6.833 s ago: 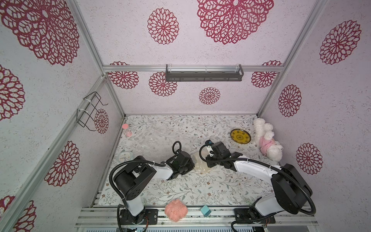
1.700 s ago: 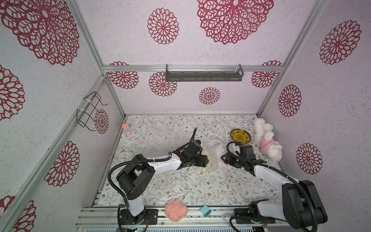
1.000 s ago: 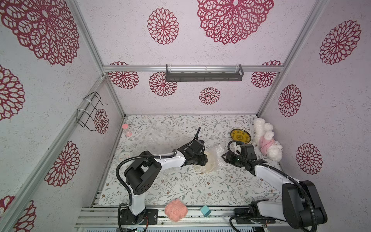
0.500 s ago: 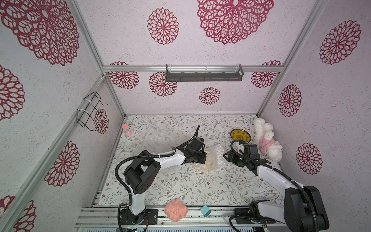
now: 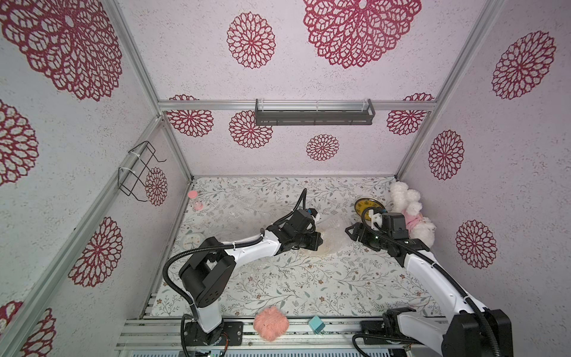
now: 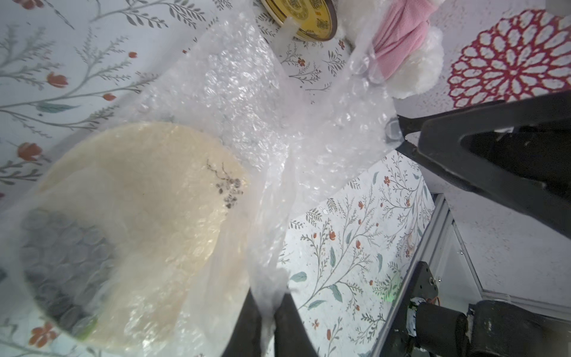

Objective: Unpack dinner plates from bubble wrap
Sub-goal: Unwrap the bubble wrap at the center of the board.

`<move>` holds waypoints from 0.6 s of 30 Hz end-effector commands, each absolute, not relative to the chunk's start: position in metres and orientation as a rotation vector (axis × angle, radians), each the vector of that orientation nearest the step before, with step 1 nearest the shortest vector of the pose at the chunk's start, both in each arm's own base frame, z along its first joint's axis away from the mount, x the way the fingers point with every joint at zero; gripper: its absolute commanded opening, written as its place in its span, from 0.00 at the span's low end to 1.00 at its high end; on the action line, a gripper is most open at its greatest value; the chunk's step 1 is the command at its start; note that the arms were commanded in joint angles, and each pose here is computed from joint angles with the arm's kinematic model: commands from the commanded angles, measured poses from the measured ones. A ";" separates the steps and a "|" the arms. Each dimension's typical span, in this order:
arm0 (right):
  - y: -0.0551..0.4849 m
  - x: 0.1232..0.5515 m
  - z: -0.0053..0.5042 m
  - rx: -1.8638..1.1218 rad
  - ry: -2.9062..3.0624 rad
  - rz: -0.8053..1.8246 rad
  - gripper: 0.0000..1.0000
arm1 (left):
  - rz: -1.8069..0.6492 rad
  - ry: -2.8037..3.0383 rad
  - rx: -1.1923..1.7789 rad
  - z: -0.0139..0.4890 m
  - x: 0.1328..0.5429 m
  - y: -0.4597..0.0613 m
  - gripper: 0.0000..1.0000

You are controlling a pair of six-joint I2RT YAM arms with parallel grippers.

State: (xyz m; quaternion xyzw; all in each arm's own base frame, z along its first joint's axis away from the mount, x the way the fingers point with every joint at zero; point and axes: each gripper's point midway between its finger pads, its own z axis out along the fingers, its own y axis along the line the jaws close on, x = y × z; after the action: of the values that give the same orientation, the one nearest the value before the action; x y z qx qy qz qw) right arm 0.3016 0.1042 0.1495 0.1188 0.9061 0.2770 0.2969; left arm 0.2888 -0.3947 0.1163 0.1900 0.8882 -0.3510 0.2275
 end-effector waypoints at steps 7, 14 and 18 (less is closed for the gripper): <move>0.077 0.276 0.161 0.505 2.406 0.634 0.94 | -1.101 2.346 0.637 0.130 0.253 -0.459 0.15; 0.065 0.268 0.153 0.588 2.423 0.646 0.99 | -1.154 2.326 0.704 0.129 0.237 -0.488 0.22; 0.061 0.268 0.146 0.609 2.413 0.668 0.99 | -1.198 2.305 0.736 0.131 0.227 -0.499 0.27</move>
State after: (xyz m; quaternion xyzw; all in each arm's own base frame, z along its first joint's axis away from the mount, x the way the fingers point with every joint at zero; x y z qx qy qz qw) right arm 0.2711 0.0618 0.1471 0.2174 0.9035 0.2382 0.2823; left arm 0.2298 -0.4870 0.1219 0.2595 0.8474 -0.4115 0.2127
